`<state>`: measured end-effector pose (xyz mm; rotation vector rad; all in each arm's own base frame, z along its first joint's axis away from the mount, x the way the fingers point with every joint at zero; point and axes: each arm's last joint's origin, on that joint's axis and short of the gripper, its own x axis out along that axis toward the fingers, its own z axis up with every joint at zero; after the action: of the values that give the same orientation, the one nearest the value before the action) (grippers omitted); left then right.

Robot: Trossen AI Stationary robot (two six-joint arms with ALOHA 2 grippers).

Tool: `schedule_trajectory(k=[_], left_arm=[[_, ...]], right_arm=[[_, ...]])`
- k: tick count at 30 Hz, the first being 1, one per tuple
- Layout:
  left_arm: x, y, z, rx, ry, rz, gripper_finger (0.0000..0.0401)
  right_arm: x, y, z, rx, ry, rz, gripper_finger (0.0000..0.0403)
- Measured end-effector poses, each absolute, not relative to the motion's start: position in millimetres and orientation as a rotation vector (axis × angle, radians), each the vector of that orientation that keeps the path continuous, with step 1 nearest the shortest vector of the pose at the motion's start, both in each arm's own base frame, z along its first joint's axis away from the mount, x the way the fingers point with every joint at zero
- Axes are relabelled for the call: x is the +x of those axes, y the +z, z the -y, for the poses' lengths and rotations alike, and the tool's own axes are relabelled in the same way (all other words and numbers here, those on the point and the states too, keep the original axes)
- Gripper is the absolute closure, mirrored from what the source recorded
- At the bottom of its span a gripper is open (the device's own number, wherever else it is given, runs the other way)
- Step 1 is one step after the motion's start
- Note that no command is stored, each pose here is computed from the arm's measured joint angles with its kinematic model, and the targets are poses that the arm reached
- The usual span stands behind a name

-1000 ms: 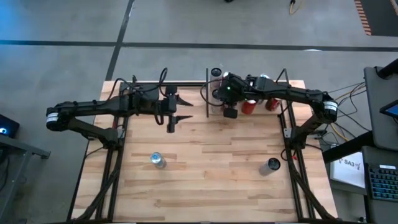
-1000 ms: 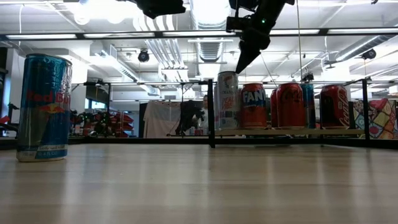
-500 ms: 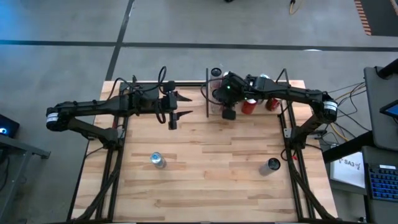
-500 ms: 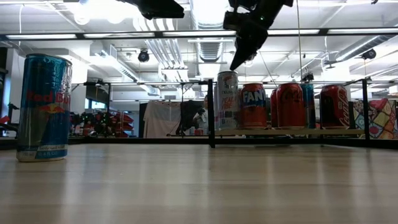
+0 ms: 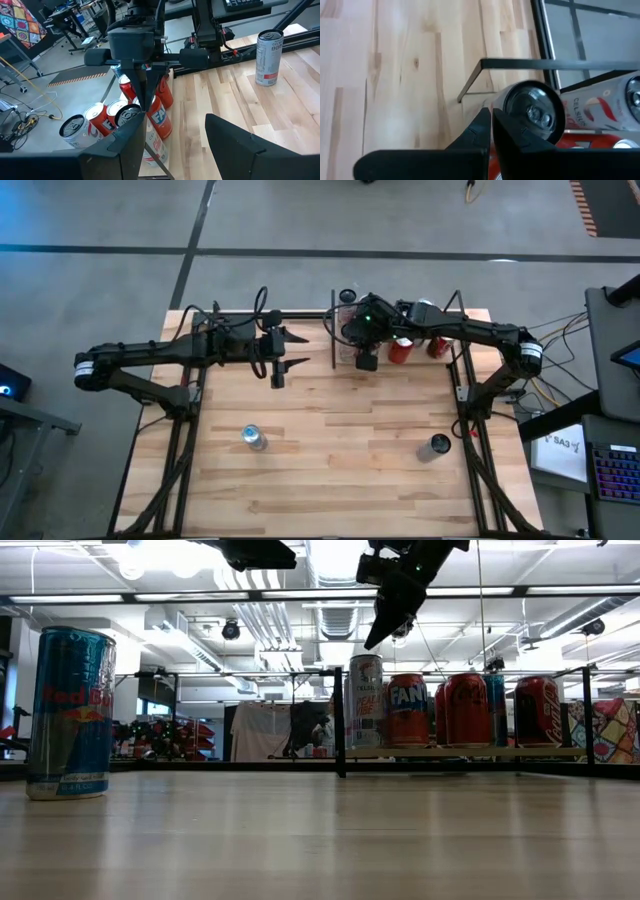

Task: Place canned beverage on shelf
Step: Put the left white soda can on the shelf aligned with the other white soda can

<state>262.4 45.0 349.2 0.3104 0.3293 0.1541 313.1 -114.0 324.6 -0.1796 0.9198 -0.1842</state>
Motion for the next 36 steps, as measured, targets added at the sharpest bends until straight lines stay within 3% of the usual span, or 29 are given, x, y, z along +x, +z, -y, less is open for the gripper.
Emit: schedule_trajectory(k=[23,36], left_arm=[[263,350,-45,0.311,0.156,-0.322,0.0211],[263,350,-45,0.31,0.156,-0.322,0.0211]], right_arm=[[318,311,116,-0.143,-0.167,-0.962,0.0394],[327,304,125,-0.24,-0.233,-0.966,0.0394]])
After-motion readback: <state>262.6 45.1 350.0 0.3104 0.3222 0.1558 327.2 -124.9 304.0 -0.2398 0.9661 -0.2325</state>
